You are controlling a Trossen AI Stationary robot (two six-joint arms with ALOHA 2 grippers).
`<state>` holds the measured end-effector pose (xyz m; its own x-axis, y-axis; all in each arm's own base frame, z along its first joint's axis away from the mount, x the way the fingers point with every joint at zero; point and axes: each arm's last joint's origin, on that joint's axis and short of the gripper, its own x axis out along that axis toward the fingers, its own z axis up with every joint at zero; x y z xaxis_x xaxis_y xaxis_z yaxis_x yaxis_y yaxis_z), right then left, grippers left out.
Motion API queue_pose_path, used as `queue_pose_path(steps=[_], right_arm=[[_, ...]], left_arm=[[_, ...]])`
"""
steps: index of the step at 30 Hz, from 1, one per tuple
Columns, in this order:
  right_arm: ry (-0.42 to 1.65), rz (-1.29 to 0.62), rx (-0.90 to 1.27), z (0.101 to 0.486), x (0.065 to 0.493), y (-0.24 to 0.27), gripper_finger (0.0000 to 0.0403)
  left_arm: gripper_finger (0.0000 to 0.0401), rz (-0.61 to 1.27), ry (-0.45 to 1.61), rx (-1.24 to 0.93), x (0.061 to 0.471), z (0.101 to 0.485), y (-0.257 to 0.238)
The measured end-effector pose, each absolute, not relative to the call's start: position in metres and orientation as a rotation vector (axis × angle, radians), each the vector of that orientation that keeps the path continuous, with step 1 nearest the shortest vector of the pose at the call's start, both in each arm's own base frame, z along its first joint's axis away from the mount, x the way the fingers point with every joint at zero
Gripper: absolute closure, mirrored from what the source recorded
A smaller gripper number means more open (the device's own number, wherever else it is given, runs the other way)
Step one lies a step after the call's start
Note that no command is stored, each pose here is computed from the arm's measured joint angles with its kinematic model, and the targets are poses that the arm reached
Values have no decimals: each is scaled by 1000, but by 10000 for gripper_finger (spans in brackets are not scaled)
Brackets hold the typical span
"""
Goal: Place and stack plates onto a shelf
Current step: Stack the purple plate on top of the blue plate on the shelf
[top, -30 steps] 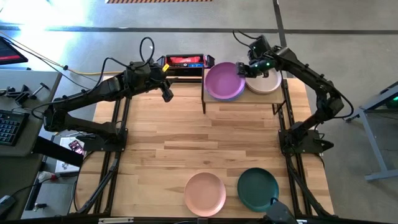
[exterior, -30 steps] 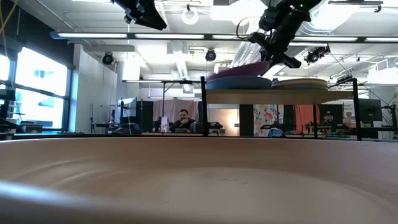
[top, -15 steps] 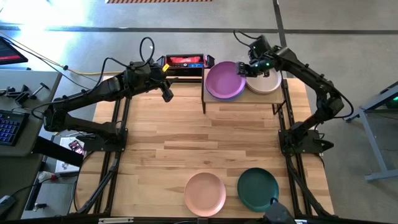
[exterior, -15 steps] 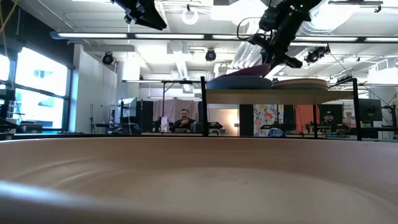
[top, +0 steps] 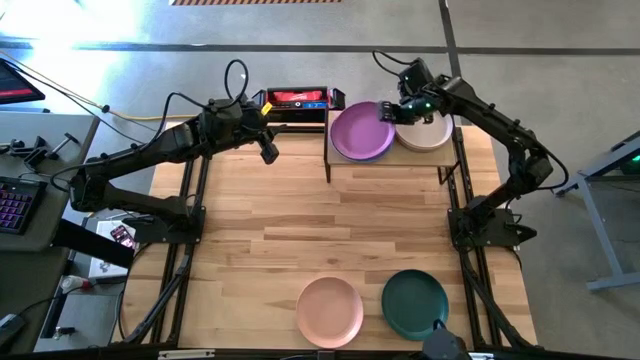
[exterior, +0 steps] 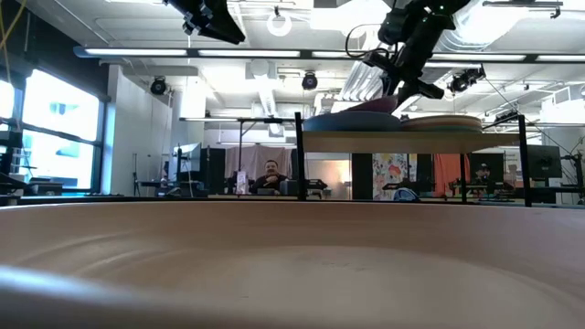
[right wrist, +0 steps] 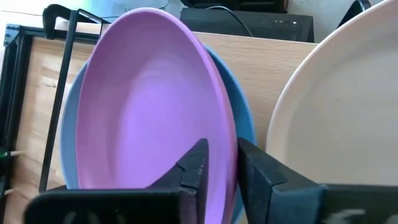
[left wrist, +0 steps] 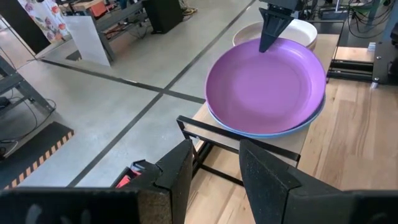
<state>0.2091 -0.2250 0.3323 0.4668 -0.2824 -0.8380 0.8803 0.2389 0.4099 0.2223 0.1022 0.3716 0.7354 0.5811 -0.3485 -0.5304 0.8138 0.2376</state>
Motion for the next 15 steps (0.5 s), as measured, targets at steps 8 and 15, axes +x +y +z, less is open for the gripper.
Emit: queue_pose_path(steps=[8,15], right_arm=[[708,-856,1053,333,209,-225,327],[733,-856,1104,331,200,-228,327]], left_arm=[[279,613,424,125,222,372,102],[279,613,424,125,222,372,102]])
